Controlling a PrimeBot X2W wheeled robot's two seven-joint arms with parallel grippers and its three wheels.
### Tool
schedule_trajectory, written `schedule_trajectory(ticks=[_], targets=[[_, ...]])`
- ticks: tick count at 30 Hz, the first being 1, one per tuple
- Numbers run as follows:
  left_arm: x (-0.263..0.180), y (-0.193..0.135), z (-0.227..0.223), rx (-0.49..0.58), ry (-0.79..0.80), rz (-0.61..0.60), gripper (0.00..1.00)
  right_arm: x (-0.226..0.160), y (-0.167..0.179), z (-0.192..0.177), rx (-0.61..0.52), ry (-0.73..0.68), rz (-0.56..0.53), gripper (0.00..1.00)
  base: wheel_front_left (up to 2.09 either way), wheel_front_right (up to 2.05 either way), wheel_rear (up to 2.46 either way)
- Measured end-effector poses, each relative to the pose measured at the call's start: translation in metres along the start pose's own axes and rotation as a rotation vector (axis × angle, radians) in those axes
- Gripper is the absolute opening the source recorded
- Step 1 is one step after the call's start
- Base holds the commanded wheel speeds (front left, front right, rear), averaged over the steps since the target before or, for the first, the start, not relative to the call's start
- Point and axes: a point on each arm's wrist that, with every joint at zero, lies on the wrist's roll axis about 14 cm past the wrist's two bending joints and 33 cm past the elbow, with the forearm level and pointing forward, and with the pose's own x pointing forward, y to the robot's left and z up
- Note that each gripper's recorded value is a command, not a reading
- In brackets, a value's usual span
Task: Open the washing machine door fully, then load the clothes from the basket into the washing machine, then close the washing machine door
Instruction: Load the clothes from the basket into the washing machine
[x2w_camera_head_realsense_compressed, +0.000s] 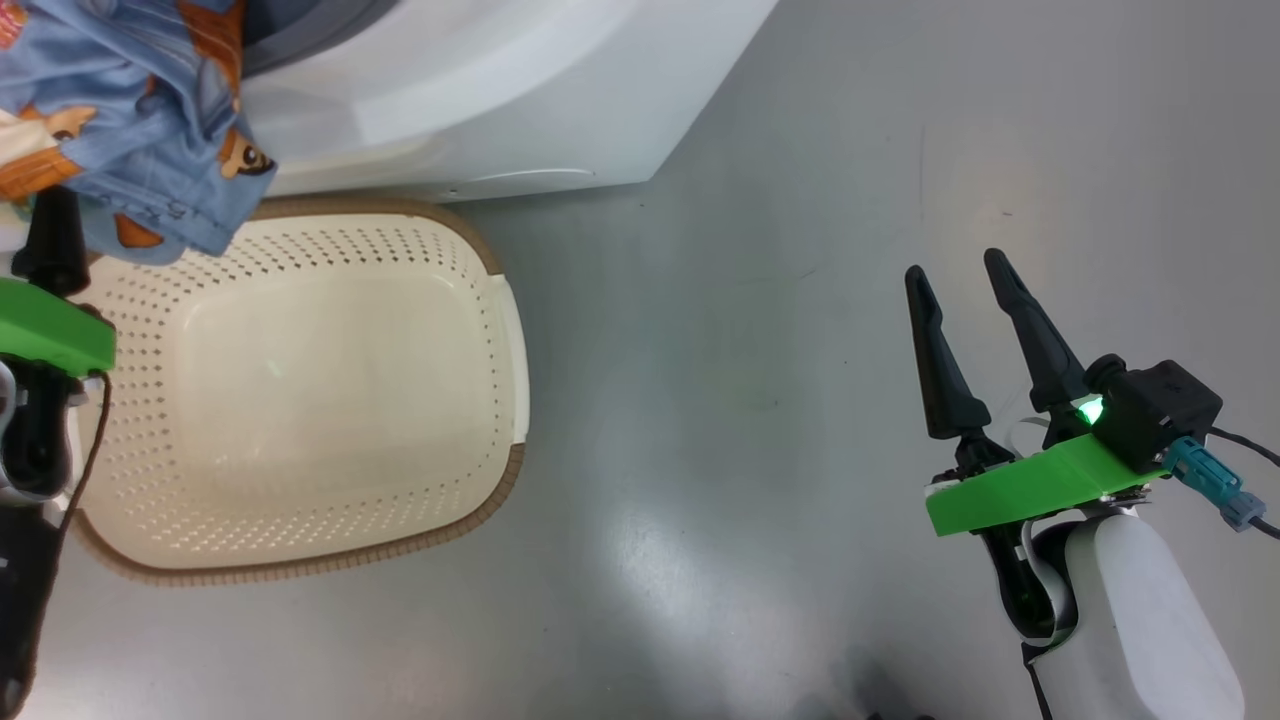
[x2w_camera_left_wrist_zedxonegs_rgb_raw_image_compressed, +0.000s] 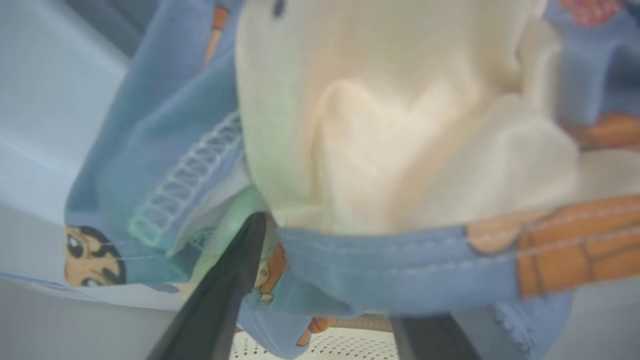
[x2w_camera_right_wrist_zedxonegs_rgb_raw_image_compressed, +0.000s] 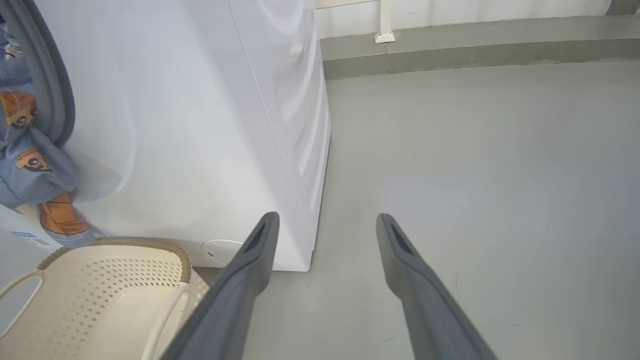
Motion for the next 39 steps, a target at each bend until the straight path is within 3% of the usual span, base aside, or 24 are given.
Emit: schedule_trajectory(ticks=[2,3,4,28,39], targets=[[0.001,-0.002,0.0,0.009,0.005,-0.01,0.42,-0.001,-0.001,0.001,-0.002,0.0,-0.004,1.0,0.0,0.0,0.0],[0.001,-0.002,0.0,0.007,0.004,-0.012,0.27,-0.001,-0.002,0.001,-0.002,0.0,-0.004,1.0,0.0,0.0,0.0],[0.002,-0.002,0.001,0.003,0.001,-0.014,0.0,-0.001,-0.002,0.0,-0.002,0.0,-0.005,1.0,0.0,0.0,0.0],[-0.008,-0.058,0.064,-0.044,-0.21,-0.193,0.0,0.004,0.006,-0.002,0.028,-0.003,0.012,1.0,0.0,0.0,0.0],[0.019,-0.079,0.095,-0.154,-0.244,-0.251,0.0,0.0,-0.001,0.002,0.049,-0.008,-0.011,1.0,0.0,0.0,0.0]])
